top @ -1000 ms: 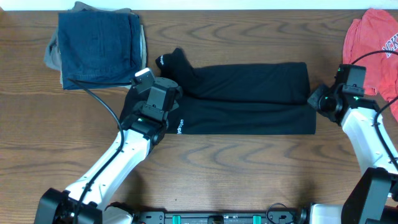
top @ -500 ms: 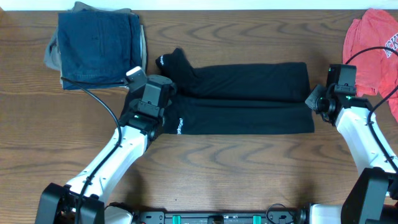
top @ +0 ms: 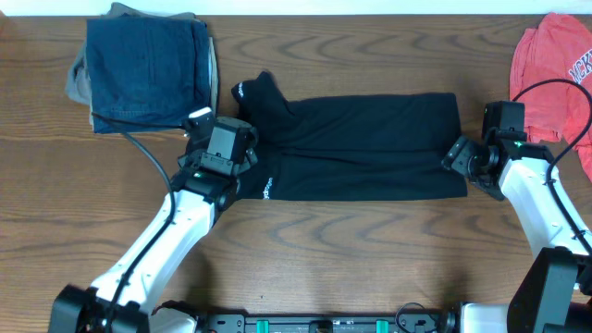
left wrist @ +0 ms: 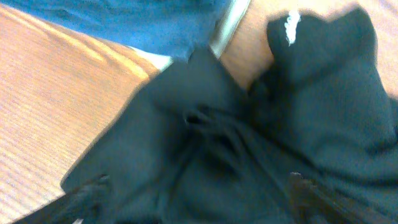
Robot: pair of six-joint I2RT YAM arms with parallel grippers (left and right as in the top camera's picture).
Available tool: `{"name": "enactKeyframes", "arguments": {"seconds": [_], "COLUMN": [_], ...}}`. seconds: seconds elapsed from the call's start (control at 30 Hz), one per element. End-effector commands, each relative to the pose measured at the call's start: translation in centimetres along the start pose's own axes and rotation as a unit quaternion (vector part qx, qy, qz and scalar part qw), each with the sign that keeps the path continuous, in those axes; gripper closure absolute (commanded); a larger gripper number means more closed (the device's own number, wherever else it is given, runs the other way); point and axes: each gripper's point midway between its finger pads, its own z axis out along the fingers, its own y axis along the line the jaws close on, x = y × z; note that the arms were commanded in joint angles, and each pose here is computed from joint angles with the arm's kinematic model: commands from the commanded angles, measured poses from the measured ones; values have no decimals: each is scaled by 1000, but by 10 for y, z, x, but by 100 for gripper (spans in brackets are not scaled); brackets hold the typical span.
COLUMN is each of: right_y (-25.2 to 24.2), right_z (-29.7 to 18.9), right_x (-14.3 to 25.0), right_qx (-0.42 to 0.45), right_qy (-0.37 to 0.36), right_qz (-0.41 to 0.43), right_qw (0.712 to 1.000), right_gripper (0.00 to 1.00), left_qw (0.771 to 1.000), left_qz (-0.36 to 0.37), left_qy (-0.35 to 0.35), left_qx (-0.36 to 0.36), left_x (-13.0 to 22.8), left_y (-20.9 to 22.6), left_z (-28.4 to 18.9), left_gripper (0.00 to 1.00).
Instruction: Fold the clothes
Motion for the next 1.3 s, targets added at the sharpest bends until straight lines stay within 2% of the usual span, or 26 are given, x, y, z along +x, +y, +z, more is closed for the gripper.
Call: {"name": "enactKeyframes", "arguments": {"seconds": [0.0,0.07,0.17,0.27,0.43,0.47,0.67,0.93,1.27], "right_y": [30,38,41,43,43,43,40,38,41], "right_z": [-5,-4,0,6,15,17,29,39,41], "right_x": [12,25,41,56,72,74,85,76,67], "right_qx": [-78,-106,-116,-114,-113,-113,-115,-106,-110], "right_qy": [40,66,88,99,108,108,105,73,53], "right_qz": [-17,-17,-23,-35,-44,-43,-24,-11,-11], "right_qw": [996,992,989,988,987,987,988,992,992], "right_gripper": [28,45,61,70,79,79,87,92,92], "left_qw": [995,988,983,980,975,975,973,975,976], "left_qz": [11,14,20,29,39,40,31,-11,-20], "left_qy": [60,100,141,172,208,213,227,222,215], "left_qx": [83,113,115,92,62,58,36,15,13], "left_x": [18,34,53,70,91,94,99,84,80], "left_y": [-26,-36,-37,-29,-20,-19,-7,17,20], "left_z": [-11,-10,-4,6,21,24,35,46,51], "left_gripper": [28,47,68,79,81,85,85,94,94]}}
